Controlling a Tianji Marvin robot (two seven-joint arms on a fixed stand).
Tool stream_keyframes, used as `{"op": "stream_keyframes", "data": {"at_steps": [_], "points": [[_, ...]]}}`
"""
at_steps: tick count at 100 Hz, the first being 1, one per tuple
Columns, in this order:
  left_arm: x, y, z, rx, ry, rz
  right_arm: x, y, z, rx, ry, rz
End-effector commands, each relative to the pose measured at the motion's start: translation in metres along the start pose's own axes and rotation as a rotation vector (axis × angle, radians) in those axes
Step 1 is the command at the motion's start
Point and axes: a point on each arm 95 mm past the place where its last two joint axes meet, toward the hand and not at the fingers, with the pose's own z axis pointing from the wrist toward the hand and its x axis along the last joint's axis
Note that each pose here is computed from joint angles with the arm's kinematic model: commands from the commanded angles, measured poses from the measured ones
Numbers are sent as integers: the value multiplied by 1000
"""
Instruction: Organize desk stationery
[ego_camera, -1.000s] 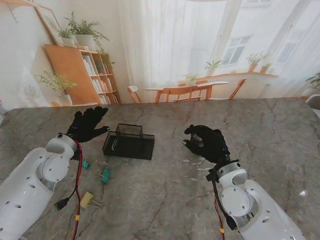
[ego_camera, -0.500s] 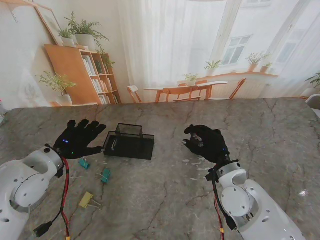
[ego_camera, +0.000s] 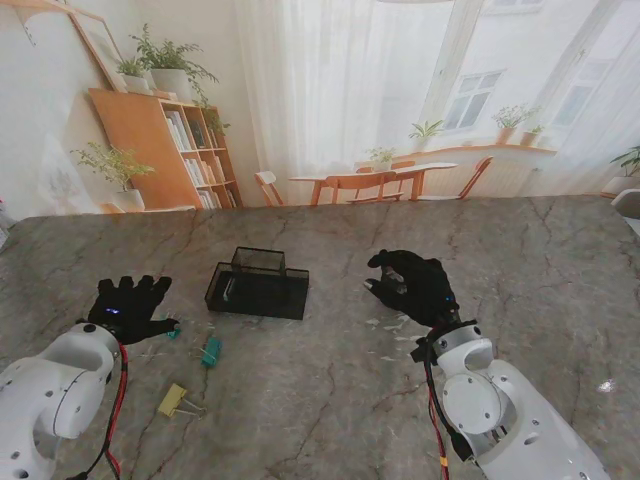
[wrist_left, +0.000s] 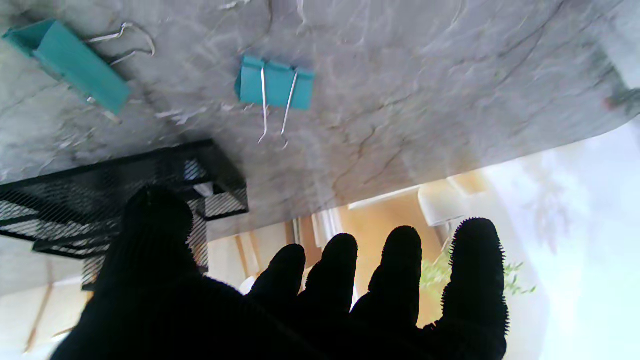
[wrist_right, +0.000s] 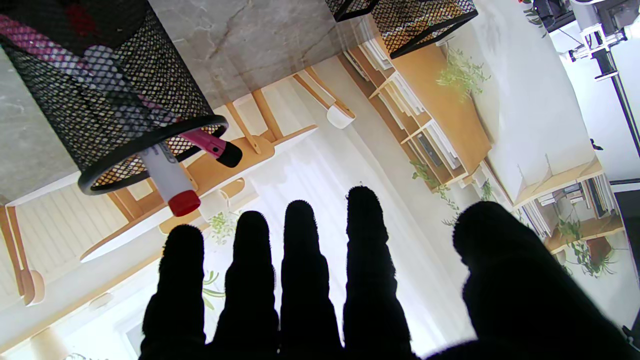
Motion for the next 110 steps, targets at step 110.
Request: {"op": "stream_keyframes", "data": {"at_steps": [110], "points": [[15,66,45,-117,-106,-137,1,-9,2,47,3,4]]}}
